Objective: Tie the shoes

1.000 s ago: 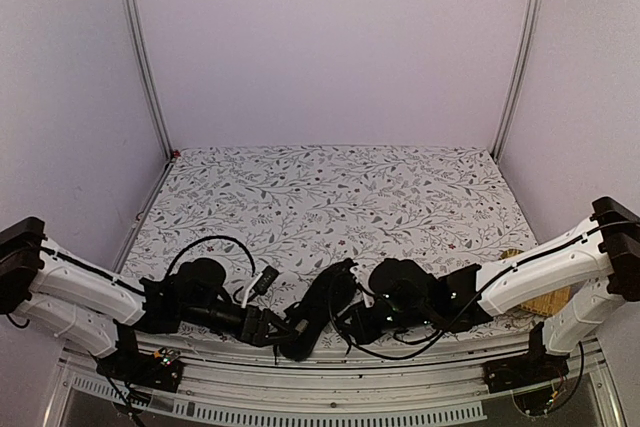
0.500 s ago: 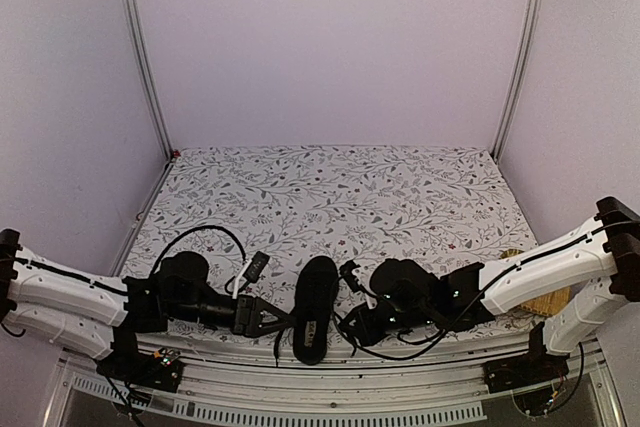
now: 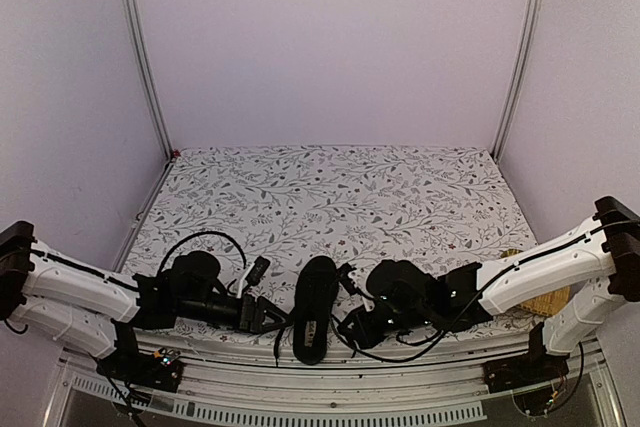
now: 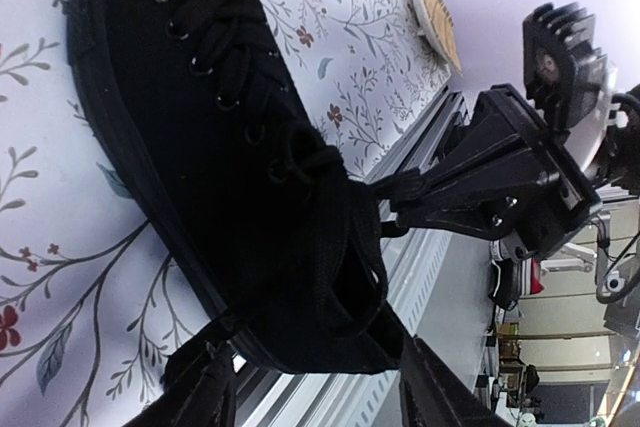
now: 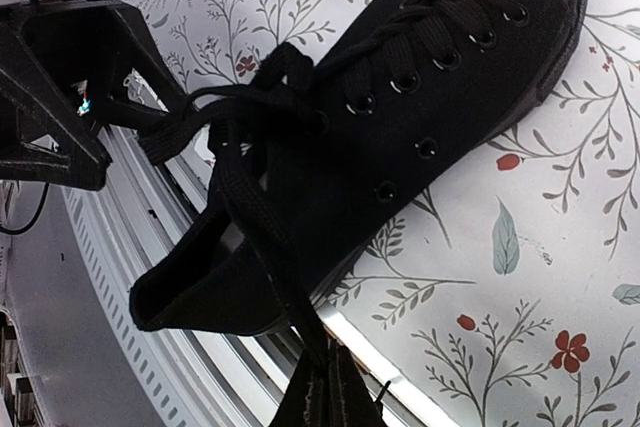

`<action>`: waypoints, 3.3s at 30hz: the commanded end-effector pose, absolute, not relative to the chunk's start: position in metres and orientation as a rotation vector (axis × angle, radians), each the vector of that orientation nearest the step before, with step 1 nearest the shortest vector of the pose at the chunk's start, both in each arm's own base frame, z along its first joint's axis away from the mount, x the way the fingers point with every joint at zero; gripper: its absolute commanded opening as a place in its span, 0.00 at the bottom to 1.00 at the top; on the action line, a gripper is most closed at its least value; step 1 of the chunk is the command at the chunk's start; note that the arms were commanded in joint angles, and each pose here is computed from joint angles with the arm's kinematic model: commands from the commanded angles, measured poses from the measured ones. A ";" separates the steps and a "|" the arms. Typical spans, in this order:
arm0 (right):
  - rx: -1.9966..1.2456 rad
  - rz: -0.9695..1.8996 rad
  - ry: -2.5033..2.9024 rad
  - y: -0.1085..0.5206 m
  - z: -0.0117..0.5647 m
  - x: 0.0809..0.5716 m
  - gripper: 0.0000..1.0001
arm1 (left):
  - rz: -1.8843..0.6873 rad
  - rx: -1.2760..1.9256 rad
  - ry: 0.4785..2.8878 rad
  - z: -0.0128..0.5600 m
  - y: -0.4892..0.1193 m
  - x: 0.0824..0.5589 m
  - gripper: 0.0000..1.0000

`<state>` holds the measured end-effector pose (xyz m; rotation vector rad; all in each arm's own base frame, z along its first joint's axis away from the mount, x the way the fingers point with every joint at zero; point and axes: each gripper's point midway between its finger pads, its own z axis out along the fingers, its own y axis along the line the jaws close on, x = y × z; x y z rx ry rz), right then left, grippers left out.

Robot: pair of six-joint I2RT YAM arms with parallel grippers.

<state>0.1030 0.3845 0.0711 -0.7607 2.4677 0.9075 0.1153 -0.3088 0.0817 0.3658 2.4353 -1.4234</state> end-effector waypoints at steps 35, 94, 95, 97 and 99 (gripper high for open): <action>-0.975 1.014 2.504 0.495 0.080 0.059 0.02 | -1.432 0.390 2.374 0.105 -0.324 0.145 0.11; -0.825 1.004 2.683 0.429 0.108 0.053 0.02 | -1.459 0.372 2.376 0.107 -0.318 0.144 0.00; -0.828 0.980 2.690 0.424 0.108 0.056 0.02 | -1.460 0.371 2.376 0.107 -0.318 0.144 0.00; -0.833 0.934 2.701 0.411 0.110 0.063 0.02 | -1.464 0.372 2.378 0.107 -0.318 0.143 0.00; -0.847 0.910 2.700 0.404 0.113 0.068 0.02 | -1.468 0.379 2.374 0.108 -0.319 0.143 0.00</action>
